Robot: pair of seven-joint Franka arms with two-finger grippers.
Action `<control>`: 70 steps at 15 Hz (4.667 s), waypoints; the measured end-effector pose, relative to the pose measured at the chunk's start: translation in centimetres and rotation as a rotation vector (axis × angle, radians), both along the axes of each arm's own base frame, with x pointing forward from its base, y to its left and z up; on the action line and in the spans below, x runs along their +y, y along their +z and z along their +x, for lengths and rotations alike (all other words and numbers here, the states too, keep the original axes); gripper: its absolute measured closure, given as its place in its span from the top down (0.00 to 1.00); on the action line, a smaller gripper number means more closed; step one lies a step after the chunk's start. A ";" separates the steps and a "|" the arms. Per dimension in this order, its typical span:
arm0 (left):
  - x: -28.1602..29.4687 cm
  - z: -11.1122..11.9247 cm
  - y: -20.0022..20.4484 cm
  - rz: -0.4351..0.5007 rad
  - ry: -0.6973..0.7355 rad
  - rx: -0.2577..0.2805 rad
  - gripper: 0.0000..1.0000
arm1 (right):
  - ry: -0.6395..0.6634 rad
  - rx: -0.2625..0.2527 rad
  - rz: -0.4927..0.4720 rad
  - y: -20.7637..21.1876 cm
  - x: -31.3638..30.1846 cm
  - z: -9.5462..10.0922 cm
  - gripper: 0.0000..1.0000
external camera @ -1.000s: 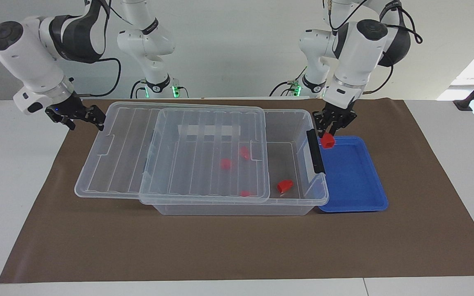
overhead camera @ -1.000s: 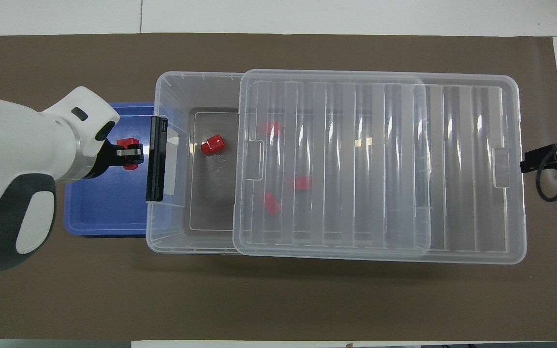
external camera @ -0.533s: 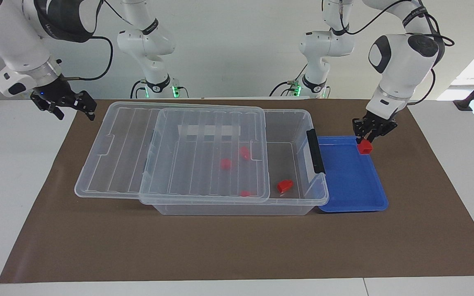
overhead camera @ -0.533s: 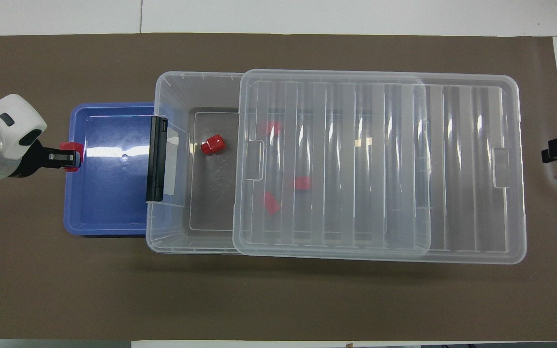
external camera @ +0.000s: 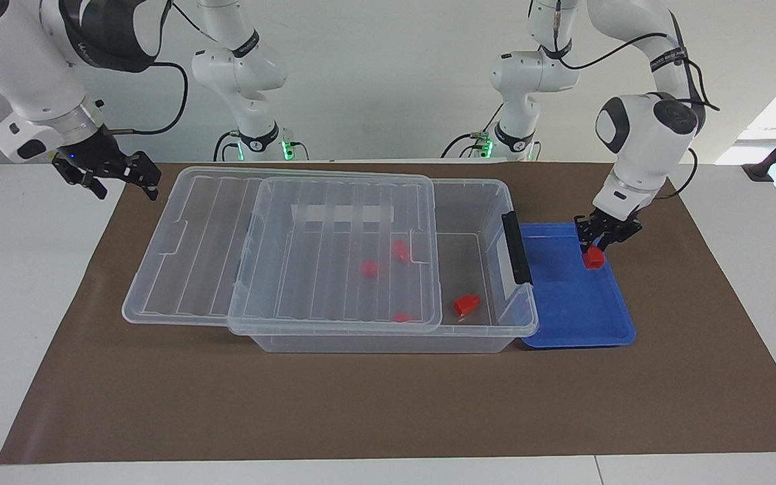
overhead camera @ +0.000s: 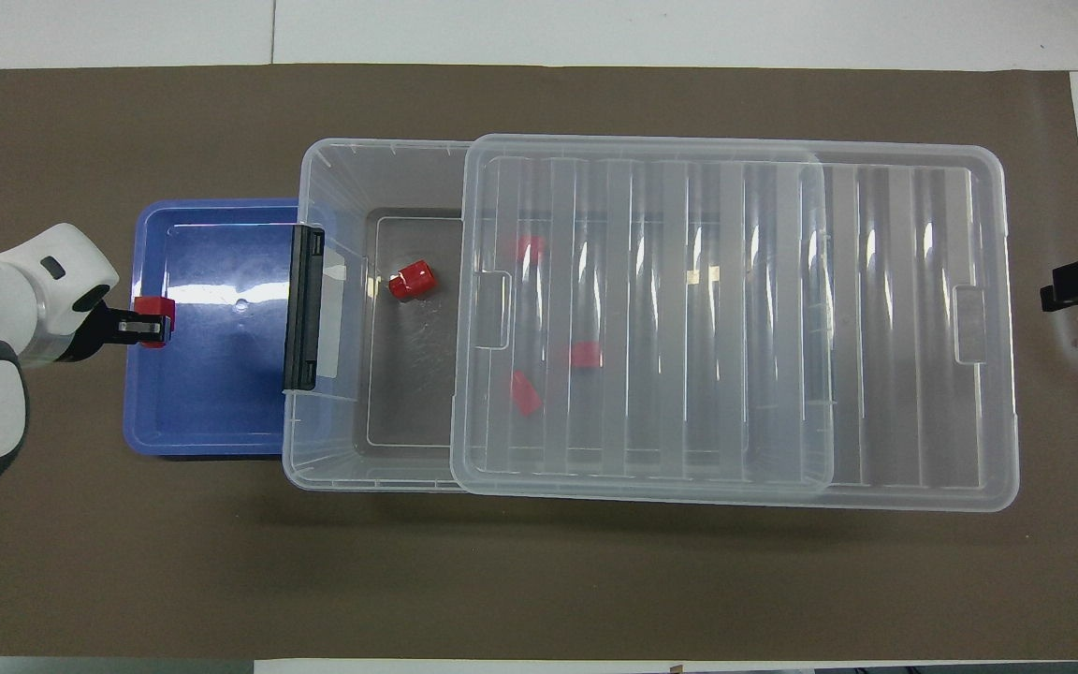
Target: Place red block in blue tray from box
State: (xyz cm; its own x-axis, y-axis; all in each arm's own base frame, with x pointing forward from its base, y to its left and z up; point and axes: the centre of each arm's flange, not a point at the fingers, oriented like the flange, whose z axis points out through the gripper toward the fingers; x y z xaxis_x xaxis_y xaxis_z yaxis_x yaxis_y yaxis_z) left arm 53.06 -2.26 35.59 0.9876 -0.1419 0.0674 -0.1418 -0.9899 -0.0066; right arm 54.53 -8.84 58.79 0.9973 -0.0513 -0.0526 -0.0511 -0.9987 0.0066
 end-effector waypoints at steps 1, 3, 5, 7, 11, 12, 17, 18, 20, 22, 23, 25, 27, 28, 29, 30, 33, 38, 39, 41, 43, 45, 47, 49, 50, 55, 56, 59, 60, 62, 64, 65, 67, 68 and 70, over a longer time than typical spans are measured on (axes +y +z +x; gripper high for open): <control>-0.1 0.1 -1.2 0.000 -0.002 -0.005 0.34 | -0.001 0.000 0.000 0.0 0.0 0.0 1.00; -0.4 0.4 -3.2 0.000 -0.008 -0.028 0.34 | -0.009 0.001 -0.001 0.0 -0.5 -0.1 0.93; -1.0 0.8 -3.7 -0.001 -0.018 -0.049 0.34 | -0.024 0.007 0.000 -0.3 -1.4 -0.2 0.70; -1.3 0.7 -3.7 -0.002 -0.026 -0.049 0.34 | -0.029 0.020 0.002 -1.3 -2.2 -0.3 0.47; -2.5 0.8 -3.4 -0.001 -0.046 -0.035 0.72 | 0.005 0.015 0.004 -4.1 -5.4 -0.4 0.08; -2.5 1.2 -2.6 -0.001 -0.047 -0.031 0.83 | -0.002 0.011 0.003 -5.0 -5.8 -0.4 0.01; -2.7 2.9 6.5 -0.002 -0.046 -0.024 1.00 | -0.007 -0.002 -0.002 -8.8 -5.9 -0.3 0.01; -2.7 3.0 8.8 -0.002 -0.046 -0.024 1.00 | -0.013 0.002 -0.001 -9.2 -5.7 -0.3 0.01; -2.5 3.0 13.3 -0.003 -0.042 -0.029 1.00 | -0.021 0.005 -0.001 -9.5 -5.3 -0.2 0.01; -2.2 2.9 16.8 -0.004 -0.037 -0.035 1.00 | -0.023 -0.001 -0.003 -10.1 -5.0 -0.2 0.01; -2.0 2.8 18.1 -0.004 -0.035 -0.035 1.00 | -0.026 -0.001 -0.003 -10.4 -4.9 -0.2 0.01; -1.9 2.7 20.6 -0.004 -0.032 -0.034 1.00 | -0.029 0.001 -0.003 -10.7 -4.2 -0.1 0.01; -1.8 2.6 23.1 -0.004 -0.031 -0.035 1.00 | -0.028 0.001 -0.004 -10.8 -3.3 0.1 0.01; -1.8 2.5 24.3 -0.004 -0.031 -0.030 1.00 | -0.026 0.000 -0.004 -10.8 -2.9 0.2 0.01; -1.8 2.3 25.4 -0.003 -0.031 -0.017 1.00 | -0.023 -0.001 -0.004 -10.8 -2.6 0.3 0.01; -1.8 2.2 26.4 -0.002 -0.031 -0.002 1.00 | -0.025 -0.001 -0.004 -10.8 -2.3 0.4 0.01; -2.0 2.1 27.4 0.000 -0.036 0.025 1.00 | -0.027 0.001 -0.004 -11.0 -1.7 0.4 0.01; -2.2 2.1 27.1 0.001 -0.038 0.036 1.00 | -0.028 -0.003 -0.005 -11.3 -0.8 0.6 0.01; -2.0 2.2 27.1 0.001 -0.035 0.036 1.00 | -0.026 -0.004 -0.005 -11.4 -0.6 0.6 0.01; -1.8 2.2 27.1 0.001 -0.032 0.036 1.00 | -0.024 -0.012 -0.007 -11.5 -0.2 0.7 0.01; -1.9 2.2 27.1 0.001 -0.032 0.036 1.00 | -0.023 -0.012 -0.006 -11.8 -0.1 0.7 0.01; -1.9 2.2 27.1 0.001 -0.033 0.037 1.00 | -0.024 -0.013 -0.005 -11.9 0.0 0.7 0.01; -1.9 2.2 27.1 0.001 -0.033 0.037 1.00 | -0.033 -0.013 -0.006 -11.9 0.6 0.8 0.01; -1.9 2.2 27.1 0.001 -0.032 0.037 1.00 | -0.036 -0.015 -0.006 -11.9 1.8 1.0 0.01; -1.9 2.2 27.1 0.001 -0.032 0.037 1.00 | -0.034 -0.015 -0.007 -11.9 2.4 1.1 0.01; -1.9 2.2 27.1 0.001 -0.032 0.037 1.00 | -0.020 -0.016 -0.006 -11.9 3.5 1.2 0.01; -1.9 2.2 27.1 0.001 -0.032 0.037 1.00 | -0.021 -0.016 -0.006 -11.9 3.6 1.2 0.01; -1.9 2.2 27.1 0.001 -0.032 0.037 1.00 | -0.026 -0.016 -0.007 -12.0 4.7 1.3 0.01; -1.9 2.2 27.1 0.001 -0.032 0.037 1.00 | -0.027 -0.016 -0.007 -12.0 5.2 1.3 0.01; -1.9 2.2 27.1 0.001 -0.032 0.037 1.00 | -0.027 -0.022 -0.007 -12.0 5.9 1.4 0.01; -1.9 2.2 27.1 0.001 -0.032 0.037 1.00 | -0.021 -0.036 -0.007 -12.3 6.3 1.5 0.01; -1.9 2.2 27.1 0.001 -0.032 0.038 1.00 | -0.021 -0.041 -0.007 -12.6 6.6 1.5 0.01; -1.9 2.1 27.1 0.001 -0.032 0.038 1.00 | -0.028 -0.045 -0.007 -13.0 7.1 1.5 0.01; -1.9 2.1 27.1 0.001 -0.032 0.038 1.00 | -0.032 -0.045 -0.007 -13.0 7.6 1.5 0.01; -1.9 2.1 27.1 0.001 -0.032 0.038 1.00 | -0.041 -0.046 -0.007 -13.0 8.8 1.5 0.01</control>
State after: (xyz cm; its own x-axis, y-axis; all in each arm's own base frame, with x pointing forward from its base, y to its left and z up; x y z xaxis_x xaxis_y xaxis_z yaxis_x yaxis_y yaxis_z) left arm 55.21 -4.12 62.67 0.9843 -0.1739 0.0301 -0.1739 -0.9848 -0.0013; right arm 56.01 -0.07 45.76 0.9957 -0.0921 -0.0063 -0.0920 -0.9957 0.0107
